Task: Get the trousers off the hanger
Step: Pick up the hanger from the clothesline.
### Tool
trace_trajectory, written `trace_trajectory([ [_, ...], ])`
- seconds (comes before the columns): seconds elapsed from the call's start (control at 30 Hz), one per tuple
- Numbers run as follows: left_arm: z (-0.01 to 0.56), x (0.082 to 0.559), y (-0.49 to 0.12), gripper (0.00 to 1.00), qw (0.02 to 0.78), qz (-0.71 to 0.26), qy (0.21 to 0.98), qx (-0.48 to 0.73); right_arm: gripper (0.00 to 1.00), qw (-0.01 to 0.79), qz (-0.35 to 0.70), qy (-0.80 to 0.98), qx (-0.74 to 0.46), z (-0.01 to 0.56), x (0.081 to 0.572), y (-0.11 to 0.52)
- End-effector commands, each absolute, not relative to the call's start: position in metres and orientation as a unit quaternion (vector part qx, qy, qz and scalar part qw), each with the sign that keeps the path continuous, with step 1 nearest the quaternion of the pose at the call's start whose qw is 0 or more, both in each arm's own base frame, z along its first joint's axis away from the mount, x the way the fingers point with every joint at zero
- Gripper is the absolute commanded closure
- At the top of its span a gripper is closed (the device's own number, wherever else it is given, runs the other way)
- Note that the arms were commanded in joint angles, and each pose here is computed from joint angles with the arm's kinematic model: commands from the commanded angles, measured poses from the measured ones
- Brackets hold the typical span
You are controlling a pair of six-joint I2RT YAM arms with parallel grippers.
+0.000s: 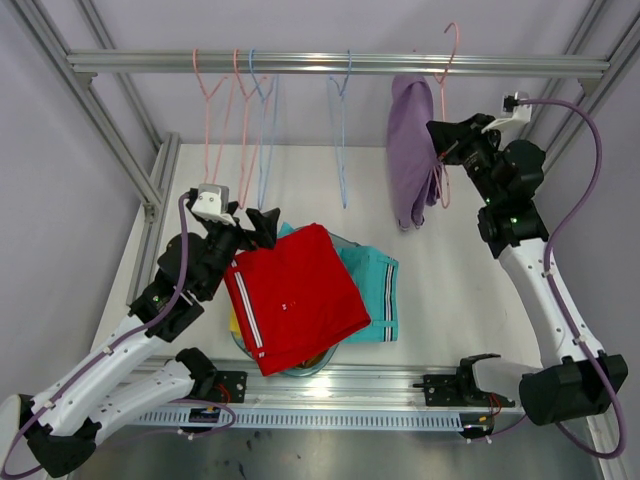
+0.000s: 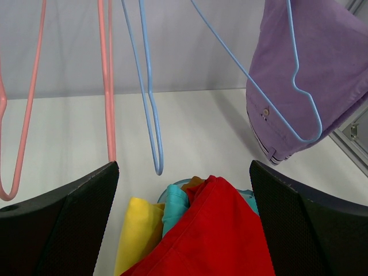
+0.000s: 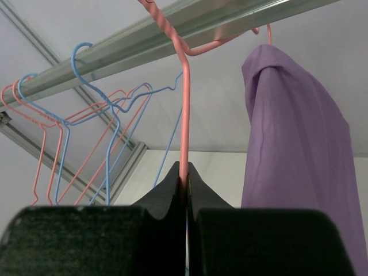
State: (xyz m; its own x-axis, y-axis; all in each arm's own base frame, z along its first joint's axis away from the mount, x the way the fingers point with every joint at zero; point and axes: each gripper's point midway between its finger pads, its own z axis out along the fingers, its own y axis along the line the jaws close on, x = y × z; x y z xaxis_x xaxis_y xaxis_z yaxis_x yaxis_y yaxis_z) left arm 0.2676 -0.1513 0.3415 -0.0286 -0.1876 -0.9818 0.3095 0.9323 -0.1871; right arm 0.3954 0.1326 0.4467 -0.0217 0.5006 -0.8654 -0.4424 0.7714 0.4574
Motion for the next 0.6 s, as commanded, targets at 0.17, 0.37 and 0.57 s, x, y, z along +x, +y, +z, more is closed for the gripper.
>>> trace_trajectory([
  [0.17,0.356,0.266,-0.156,0.01,0.702,-0.195,0.683,0.048,1.0,0.782,0.308,0.541,0.019,0.521,0.326,0.116],
  [0.37,0.355,0.265,-0.16,0.01,0.701,-0.193,0.684,0.056,1.0,0.777,0.274,0.564,0.059,0.481,0.308,0.102],
  [0.57,0.35,0.264,-0.172,0.01,0.694,-0.195,0.689,0.075,1.0,0.768,0.251,0.58,0.103,0.434,0.285,0.083],
])
